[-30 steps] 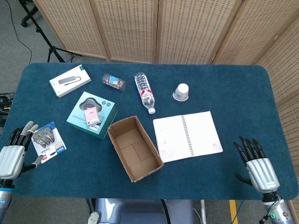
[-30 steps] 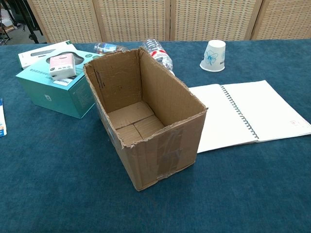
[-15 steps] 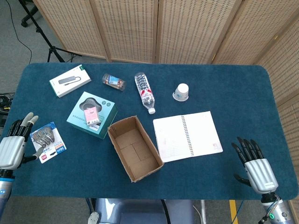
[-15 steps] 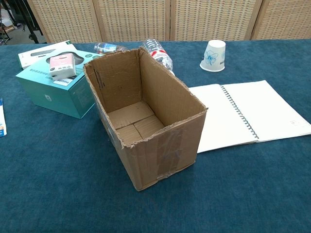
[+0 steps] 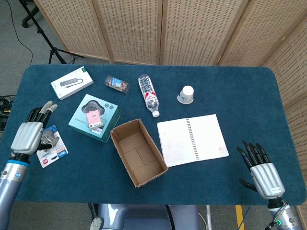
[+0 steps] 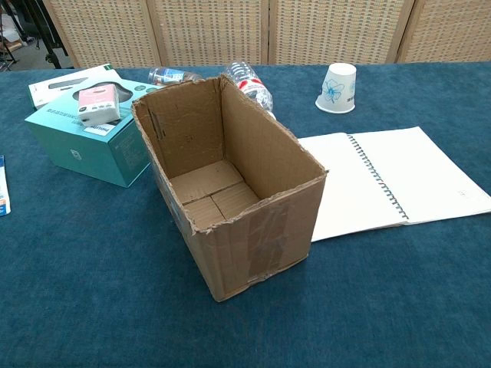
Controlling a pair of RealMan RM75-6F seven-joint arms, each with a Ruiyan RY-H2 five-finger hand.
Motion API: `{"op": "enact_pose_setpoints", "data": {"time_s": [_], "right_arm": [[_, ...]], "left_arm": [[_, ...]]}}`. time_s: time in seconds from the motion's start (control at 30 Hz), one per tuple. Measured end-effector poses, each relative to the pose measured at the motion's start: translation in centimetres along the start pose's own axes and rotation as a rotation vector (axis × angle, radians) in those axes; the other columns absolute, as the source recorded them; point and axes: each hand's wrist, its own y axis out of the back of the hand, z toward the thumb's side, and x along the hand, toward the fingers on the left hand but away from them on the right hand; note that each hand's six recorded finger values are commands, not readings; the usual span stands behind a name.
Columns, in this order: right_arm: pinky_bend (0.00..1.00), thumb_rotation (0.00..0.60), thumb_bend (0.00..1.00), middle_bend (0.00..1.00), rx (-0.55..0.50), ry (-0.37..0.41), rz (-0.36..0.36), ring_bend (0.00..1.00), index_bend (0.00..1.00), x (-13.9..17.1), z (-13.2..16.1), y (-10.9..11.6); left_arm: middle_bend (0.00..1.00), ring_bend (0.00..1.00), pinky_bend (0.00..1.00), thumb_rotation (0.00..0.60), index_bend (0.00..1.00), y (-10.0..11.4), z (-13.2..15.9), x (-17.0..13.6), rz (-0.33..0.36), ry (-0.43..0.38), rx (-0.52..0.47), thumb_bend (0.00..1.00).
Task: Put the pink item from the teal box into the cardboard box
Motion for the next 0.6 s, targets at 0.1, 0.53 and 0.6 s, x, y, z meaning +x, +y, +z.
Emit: {"op": "enact_pose_setpoints", "data": {"time_s": [0.1,0.53,0.6], "right_arm": [[0.00,0.600,0.14,0.00,0.000,0.003,0.000,0.00,0.08,0.0,0.1,0.0],[0.00,0.600,0.14,0.00,-0.015,0.006,-0.007,0.00,0.08,0.0,-0.2,0.2],[0.00,0.600,0.14,0.00,-0.015,0.009,-0.007,0.00,0.08,0.1,-0.1,0.2]], "left_arm": [[0.00,0.00,0.00,0.600,0.12,0.3,1.4,1.9,-0.012,-0.015,-0.002,0.28],[0.00,0.00,0.00,0.600,0.16,-1.7,5.5,5.6,-0.166,-0.051,0.101,0.29],[0.00,0.00,0.00,0.600,0.17,-2.1,6.0,6.0,-0.189,-0.055,0.117,0.30]]}}
